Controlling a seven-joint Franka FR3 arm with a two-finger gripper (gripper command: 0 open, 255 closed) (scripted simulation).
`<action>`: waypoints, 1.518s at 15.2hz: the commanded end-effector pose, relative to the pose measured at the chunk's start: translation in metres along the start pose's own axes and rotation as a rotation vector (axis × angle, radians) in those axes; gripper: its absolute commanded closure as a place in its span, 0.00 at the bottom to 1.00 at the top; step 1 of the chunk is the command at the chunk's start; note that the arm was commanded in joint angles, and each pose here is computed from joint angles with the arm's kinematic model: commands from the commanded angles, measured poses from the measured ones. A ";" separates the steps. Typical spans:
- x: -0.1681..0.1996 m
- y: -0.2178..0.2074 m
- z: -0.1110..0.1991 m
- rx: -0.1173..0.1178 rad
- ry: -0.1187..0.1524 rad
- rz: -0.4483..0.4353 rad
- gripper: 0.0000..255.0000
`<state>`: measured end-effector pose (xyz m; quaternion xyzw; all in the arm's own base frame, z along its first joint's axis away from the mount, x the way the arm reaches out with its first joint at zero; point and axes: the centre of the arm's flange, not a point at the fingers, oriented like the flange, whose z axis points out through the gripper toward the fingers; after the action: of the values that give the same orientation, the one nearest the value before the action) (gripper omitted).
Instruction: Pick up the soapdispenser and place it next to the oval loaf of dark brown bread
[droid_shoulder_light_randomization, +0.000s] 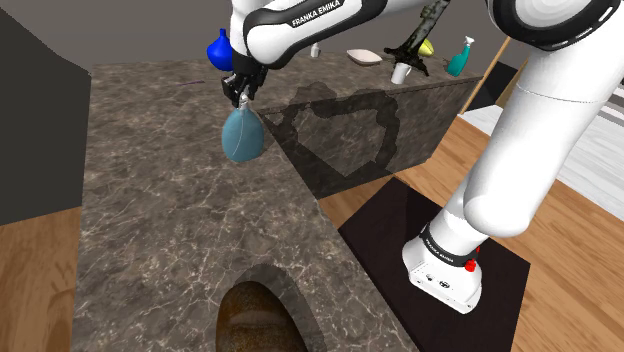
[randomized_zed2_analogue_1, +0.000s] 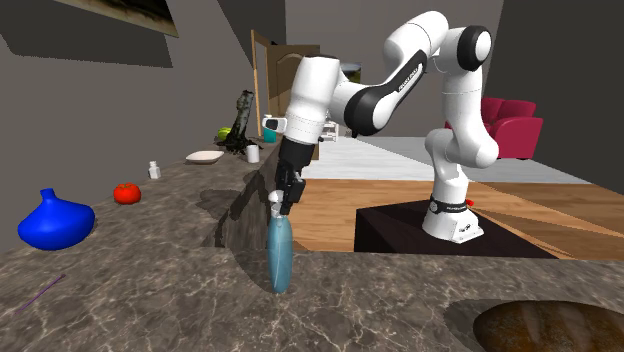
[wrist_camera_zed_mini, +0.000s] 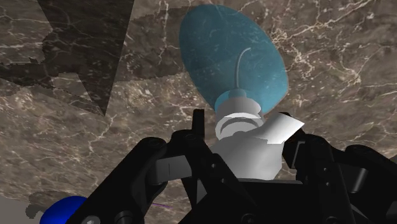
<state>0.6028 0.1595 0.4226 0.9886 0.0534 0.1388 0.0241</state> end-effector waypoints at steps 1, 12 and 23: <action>0.000 0.000 0.000 0.000 0.000 0.000 1.00; 0.006 0.001 -0.020 0.000 0.000 0.000 1.00; 0.022 0.005 -0.076 0.000 0.000 0.000 1.00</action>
<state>0.6039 0.1594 0.4950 0.9886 0.0534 0.1385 0.0241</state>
